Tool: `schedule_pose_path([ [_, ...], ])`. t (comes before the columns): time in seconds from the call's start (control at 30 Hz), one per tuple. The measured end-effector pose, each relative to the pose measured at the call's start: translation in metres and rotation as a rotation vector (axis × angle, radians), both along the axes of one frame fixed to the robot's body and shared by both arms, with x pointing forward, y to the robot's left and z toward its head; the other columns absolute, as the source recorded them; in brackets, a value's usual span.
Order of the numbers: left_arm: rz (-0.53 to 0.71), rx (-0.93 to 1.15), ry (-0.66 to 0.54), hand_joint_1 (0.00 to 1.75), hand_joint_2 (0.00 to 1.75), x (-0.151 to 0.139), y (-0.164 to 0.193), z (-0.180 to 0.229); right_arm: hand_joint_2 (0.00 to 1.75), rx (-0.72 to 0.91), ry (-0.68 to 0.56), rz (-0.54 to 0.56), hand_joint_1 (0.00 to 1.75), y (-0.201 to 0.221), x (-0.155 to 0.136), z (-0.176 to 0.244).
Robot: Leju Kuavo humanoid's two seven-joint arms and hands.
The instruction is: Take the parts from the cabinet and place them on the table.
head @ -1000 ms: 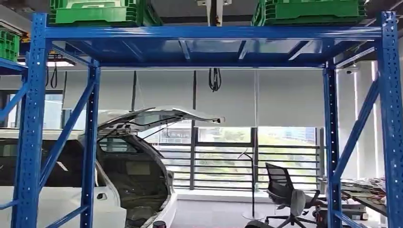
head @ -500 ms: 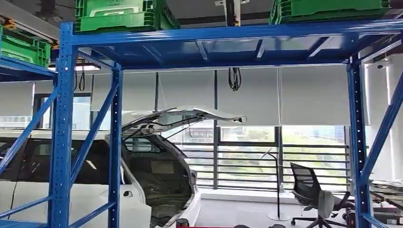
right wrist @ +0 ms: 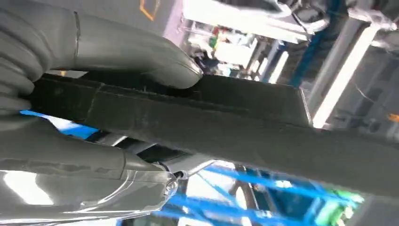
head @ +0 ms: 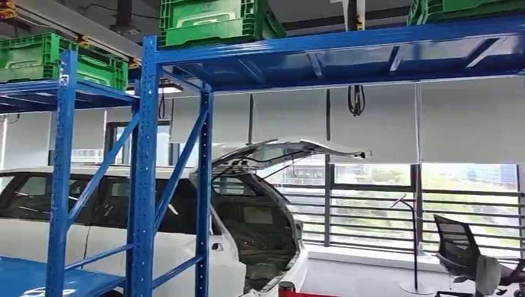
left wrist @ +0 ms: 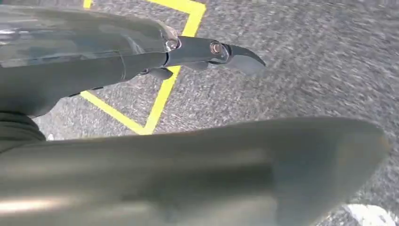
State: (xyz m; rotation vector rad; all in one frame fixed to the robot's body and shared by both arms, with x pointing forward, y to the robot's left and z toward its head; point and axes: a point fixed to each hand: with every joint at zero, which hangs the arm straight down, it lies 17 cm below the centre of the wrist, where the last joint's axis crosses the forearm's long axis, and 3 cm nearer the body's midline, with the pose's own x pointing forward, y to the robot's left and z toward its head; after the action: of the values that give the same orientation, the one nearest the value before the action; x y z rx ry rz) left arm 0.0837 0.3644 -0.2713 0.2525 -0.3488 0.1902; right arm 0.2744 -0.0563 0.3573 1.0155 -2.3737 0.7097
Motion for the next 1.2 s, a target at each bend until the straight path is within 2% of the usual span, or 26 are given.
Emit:
schedule_pose_path([
  [0.2, 0.009, 0.047, -0.029, 0.00, 1.75, 0.011, 0.016, 0.004, 1.75, -0.046, 0.029, -0.041, 1.75, 0.007, 0.008, -0.020],
  [0.43, -0.013, 0.062, -0.075, 0.00, 1.75, 0.024, 0.024, 0.009, 1.75, -0.082, 0.036, -0.029, 1.75, 0.020, 0.010, -0.026],
  [0.57, -0.021, 0.042, -0.085, 0.00, 1.75, 0.023, 0.024, 0.010, 1.75, -0.090, 0.028, 0.022, 1.75, 0.035, 0.009, -0.020],
  [0.7, -0.030, 0.048, -0.120, 0.00, 1.75, 0.035, 0.030, 0.014, 1.75, -0.100, 0.044, 0.092, 1.75, 0.050, 0.005, -0.020],
  [1.0, -0.049, 0.048, -0.150, 0.00, 1.75, 0.041, 0.031, 0.017, 1.75, -0.122, 0.050, 0.269, 1.75, 0.089, -0.021, -0.010],
  [1.2, -0.056, 0.040, -0.161, 0.00, 1.75, 0.047, 0.029, 0.018, 1.75, -0.165, 0.060, 0.325, 1.75, 0.108, -0.029, -0.016],
])
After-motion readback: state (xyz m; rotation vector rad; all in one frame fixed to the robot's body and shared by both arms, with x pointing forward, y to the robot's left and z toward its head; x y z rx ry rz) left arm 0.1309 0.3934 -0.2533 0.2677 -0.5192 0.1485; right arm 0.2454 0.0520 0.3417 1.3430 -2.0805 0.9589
